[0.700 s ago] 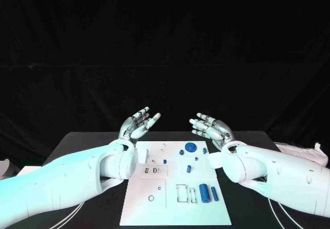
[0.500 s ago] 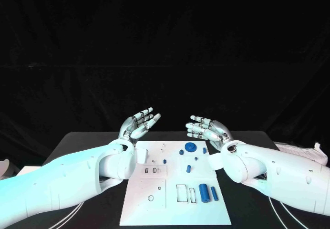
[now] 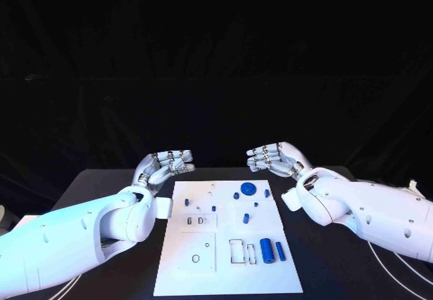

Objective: Assemble the parts on the task board

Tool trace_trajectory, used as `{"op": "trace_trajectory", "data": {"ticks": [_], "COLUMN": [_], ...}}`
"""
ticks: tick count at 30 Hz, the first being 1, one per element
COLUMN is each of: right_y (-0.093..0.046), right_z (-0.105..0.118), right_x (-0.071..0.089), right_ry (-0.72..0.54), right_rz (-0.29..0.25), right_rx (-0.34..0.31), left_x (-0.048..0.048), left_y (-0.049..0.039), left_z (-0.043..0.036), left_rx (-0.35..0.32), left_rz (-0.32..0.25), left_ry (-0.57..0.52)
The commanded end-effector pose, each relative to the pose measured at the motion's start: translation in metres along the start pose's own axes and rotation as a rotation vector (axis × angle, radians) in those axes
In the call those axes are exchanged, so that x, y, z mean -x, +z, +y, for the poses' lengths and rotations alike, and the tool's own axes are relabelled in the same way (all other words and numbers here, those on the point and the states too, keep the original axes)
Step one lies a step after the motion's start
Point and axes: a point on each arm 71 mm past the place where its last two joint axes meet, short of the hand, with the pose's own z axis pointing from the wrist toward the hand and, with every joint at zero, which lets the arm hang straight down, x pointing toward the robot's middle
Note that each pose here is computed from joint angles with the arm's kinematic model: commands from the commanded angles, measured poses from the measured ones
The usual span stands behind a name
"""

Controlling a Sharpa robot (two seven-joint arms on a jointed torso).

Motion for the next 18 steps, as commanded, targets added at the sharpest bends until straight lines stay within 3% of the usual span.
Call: {"op": "trace_trajectory", "data": {"ticks": [1, 8, 13, 18], "right_y": [0.002, 0.011, 0.018, 0.024], "right_z": [0.011, 0.022, 0.029, 0.035], "right_x": [-0.003, 0.0, -0.001, -0.001], "right_ry": [-0.246, -0.593, -0.804, -0.934], "right_rz": [0.085, 0.17, 0.19, 0.211], "right_rx": [0.083, 0.106, 0.109, 0.088], "left_x": [-0.0073, -0.0162, -0.0265, -0.0348], "left_y": [-0.0053, -0.0207, -0.0295, -0.0354], "left_z": [-0.0057, -0.017, -0.0245, -0.0322], "left_rx": [-0.005, 0.008, 0.016, 0.016], "left_rz": [0.076, 0.138, 0.17, 0.191], "left_ry": [-0.041, -0.077, -0.11, -0.132]}}
